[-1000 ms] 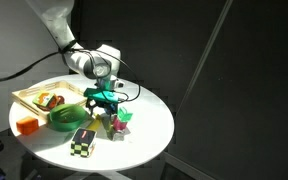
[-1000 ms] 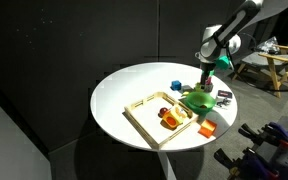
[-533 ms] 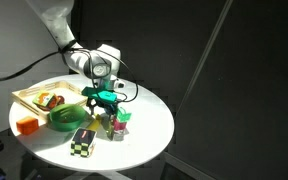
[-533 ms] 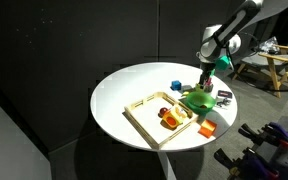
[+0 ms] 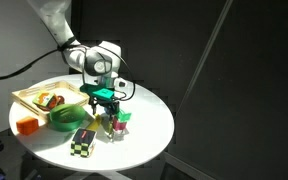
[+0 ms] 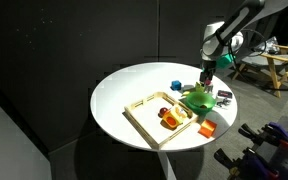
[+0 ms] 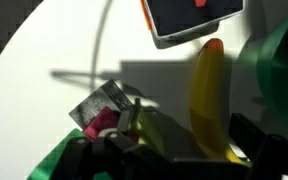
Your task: Put the black soft cube on the green block
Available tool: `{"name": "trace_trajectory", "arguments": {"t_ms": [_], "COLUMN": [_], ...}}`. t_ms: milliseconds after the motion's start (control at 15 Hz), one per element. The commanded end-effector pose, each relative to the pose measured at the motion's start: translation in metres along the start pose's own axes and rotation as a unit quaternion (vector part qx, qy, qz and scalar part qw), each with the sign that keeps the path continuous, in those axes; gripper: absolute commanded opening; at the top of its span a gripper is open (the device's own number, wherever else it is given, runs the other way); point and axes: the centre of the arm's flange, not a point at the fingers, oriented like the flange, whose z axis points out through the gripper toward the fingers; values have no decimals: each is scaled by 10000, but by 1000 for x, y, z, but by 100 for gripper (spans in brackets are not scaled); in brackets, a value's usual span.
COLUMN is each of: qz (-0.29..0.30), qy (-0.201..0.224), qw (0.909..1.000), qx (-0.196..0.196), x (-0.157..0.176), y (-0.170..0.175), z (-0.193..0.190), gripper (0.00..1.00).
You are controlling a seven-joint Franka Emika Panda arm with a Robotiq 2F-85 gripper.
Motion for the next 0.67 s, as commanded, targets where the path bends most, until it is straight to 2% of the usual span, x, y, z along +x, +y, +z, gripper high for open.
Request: {"name": "trace_trajectory", "arguments": {"t_ms": [0,600], "qz": [429,1587], "qy": [-104,-124], "qw": [9989,9872], "qx": [-171,-77], "x": [-23,-76], "y": [0,4], "z": [-16,-23], "gripper": [100,100]}}
